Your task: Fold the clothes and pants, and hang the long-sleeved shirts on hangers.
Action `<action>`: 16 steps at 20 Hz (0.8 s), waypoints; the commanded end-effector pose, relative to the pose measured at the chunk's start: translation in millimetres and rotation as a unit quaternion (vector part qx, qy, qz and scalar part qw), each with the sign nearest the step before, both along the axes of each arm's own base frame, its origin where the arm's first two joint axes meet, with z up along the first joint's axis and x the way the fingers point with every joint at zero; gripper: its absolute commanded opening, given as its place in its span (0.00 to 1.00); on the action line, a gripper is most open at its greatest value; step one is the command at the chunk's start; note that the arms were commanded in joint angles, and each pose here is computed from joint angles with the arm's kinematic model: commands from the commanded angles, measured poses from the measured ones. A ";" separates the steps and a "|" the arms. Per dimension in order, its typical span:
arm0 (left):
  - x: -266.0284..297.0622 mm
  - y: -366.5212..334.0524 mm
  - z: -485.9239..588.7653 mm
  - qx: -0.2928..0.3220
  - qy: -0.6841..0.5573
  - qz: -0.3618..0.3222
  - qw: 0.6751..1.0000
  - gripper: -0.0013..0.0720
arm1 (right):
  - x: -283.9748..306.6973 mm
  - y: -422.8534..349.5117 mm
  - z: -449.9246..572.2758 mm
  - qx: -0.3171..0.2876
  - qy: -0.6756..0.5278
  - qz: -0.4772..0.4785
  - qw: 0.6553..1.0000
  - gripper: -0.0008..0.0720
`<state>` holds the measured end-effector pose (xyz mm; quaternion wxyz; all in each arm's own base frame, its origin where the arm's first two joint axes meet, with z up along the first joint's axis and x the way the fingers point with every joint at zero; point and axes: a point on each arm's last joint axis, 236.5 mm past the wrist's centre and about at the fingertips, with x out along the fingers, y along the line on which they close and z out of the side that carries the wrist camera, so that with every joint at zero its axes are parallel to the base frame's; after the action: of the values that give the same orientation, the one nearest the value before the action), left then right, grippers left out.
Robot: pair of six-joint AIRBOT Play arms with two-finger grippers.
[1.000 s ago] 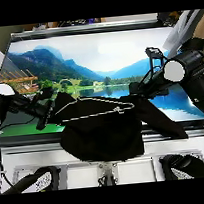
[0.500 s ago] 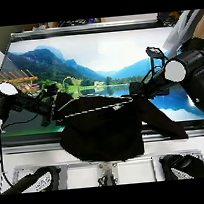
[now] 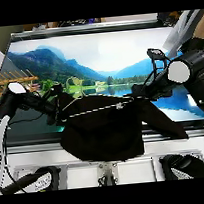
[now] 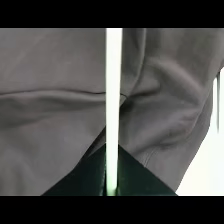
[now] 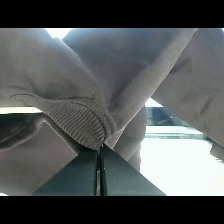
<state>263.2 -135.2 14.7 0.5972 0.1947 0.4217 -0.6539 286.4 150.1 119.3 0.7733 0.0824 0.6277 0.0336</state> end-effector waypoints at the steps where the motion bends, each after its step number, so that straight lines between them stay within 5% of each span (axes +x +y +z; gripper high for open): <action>1: -2.0 -13.7 -5.6 0.002 0.000 -0.018 1.000 0.04 | 2.1 2.0 1.3 0.003 -0.006 0.002 1.000 0.04; 16: 11.3 -31.1 -0.6 -0.024 -0.028 -0.006 0.999 0.04 | -8.8 17.3 10.3 0.007 -0.006 0.041 0.999 0.04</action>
<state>272.6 -167.0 15.7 0.6077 0.1976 0.3880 -0.6642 276.7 168.2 125.3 0.7709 0.0653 0.6297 0.0699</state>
